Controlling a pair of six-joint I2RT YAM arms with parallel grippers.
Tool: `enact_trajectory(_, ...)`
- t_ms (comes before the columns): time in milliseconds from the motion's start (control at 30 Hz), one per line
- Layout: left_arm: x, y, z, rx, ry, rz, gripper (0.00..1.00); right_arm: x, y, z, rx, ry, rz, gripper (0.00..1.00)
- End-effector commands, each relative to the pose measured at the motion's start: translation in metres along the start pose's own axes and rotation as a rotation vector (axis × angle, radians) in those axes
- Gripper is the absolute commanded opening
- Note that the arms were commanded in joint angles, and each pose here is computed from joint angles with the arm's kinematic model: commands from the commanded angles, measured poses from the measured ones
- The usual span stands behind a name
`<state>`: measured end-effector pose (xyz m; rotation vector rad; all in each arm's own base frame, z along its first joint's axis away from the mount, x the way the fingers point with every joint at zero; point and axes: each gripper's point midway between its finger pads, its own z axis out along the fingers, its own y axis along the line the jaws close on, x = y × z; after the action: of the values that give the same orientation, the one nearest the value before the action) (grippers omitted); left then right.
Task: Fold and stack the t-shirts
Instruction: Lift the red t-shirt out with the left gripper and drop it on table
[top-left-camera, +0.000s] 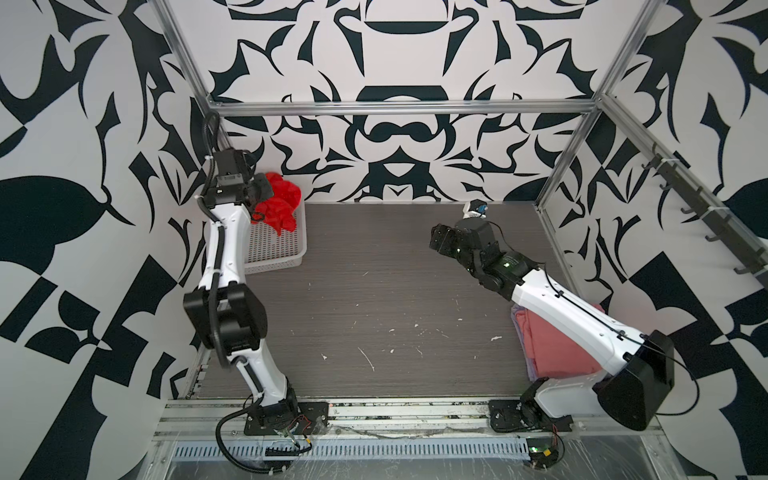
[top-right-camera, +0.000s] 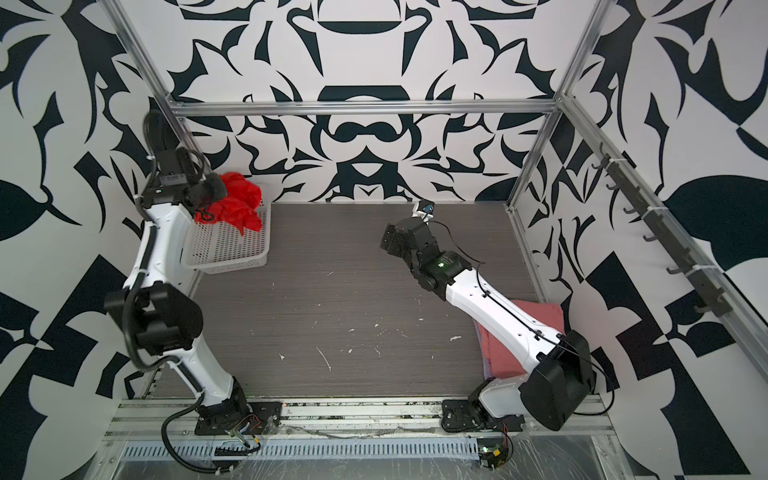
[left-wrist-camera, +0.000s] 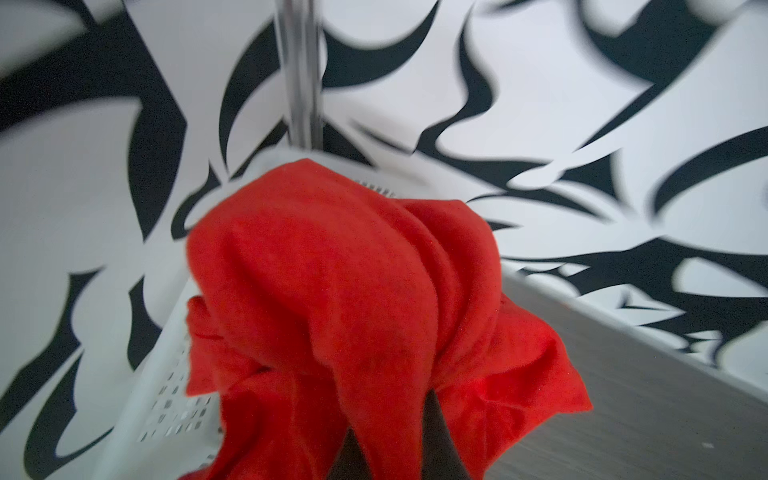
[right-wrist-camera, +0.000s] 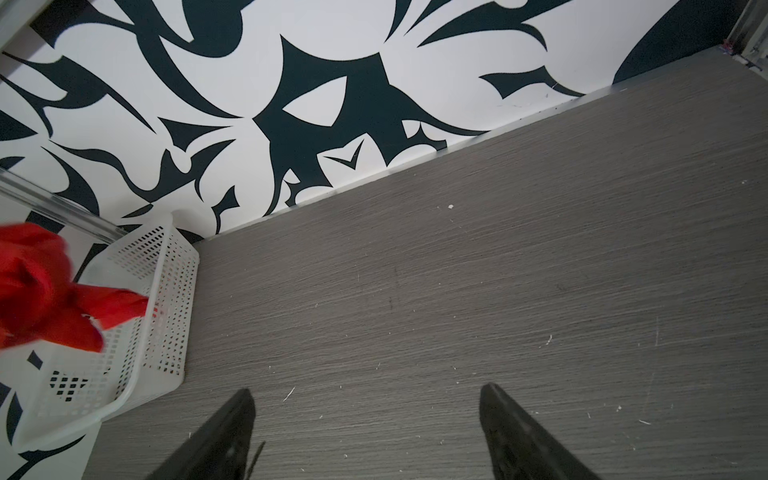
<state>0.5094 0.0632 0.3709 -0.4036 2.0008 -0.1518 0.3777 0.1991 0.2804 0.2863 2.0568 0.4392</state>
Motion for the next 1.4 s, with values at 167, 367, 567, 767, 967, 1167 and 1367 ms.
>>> enact_trajectory(167,-0.062,-0.193,-0.194,0.776,-0.235,-0.028,0.0,-0.037,0.015,-0.013,-0.039,-0.131,-0.063,0.88)
enact_trajectory(367,-0.024,-0.235,-0.219,0.952,-0.115,-0.112,0.0,-0.061,0.007,-0.03,0.008,-0.228,-0.113,0.9)
enact_trajectory(567,0.068,-0.239,-0.167,0.908,0.192,-0.249,0.0,-0.072,-0.007,-0.045,0.064,-0.273,-0.143,0.92)
enact_trajectory(767,0.213,-0.211,-0.093,0.685,0.545,-0.367,0.35,-0.058,-0.015,-0.034,0.097,-0.223,-0.142,0.92)
enact_trajectory(967,0.232,-0.15,-0.051,0.331,0.45,-0.358,0.76,-0.038,-0.007,-0.013,0.065,-0.142,-0.135,0.92)
enact_trajectory(1167,0.252,-0.126,-0.044,0.207,0.512,-0.203,0.76,0.002,0.008,0.019,0.004,0.025,-0.156,0.88)
enact_trajectory(1367,0.305,-0.079,-0.044,0.036,0.628,-0.081,0.75,0.046,0.043,0.045,-0.136,0.194,-0.227,0.85)
